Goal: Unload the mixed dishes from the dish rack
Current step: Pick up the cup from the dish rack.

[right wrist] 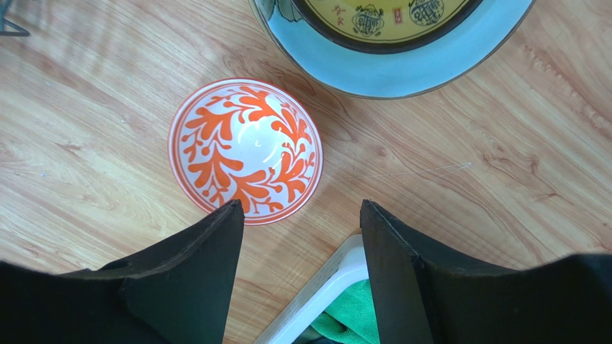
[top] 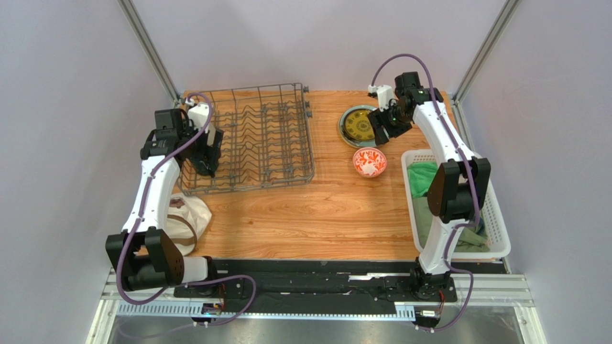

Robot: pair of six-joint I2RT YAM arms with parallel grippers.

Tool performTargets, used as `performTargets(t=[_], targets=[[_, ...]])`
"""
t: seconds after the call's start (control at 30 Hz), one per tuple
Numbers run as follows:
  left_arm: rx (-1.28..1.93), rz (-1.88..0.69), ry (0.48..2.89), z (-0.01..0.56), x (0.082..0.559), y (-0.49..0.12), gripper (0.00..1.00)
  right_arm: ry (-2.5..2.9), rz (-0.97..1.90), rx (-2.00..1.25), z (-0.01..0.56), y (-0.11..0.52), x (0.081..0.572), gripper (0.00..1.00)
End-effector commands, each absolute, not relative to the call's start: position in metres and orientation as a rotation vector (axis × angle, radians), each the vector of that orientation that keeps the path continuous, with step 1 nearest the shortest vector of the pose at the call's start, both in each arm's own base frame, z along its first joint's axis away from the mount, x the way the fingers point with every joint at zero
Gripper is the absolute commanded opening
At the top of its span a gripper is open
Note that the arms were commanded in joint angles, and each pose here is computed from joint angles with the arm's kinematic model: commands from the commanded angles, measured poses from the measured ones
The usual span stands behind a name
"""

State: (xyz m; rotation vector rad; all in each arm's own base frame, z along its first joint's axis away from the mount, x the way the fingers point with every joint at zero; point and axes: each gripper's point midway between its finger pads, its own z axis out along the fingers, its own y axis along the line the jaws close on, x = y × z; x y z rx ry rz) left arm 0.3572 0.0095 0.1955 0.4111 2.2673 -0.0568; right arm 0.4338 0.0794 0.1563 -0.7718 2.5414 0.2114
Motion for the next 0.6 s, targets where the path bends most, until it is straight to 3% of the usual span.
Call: performTargets(t=[0.0,0.57], targets=[[0.320,-0.012,2.356,0.184,0.341,0.025,0.99,2.389,0.258,-0.759,0.186,0.104,0.437,0.65],[0.128,-0.001,2.585,0.109,0.347,0.038,0.96,2.355,0.380,-0.854,0.173,0.146,0.413,0.64]])
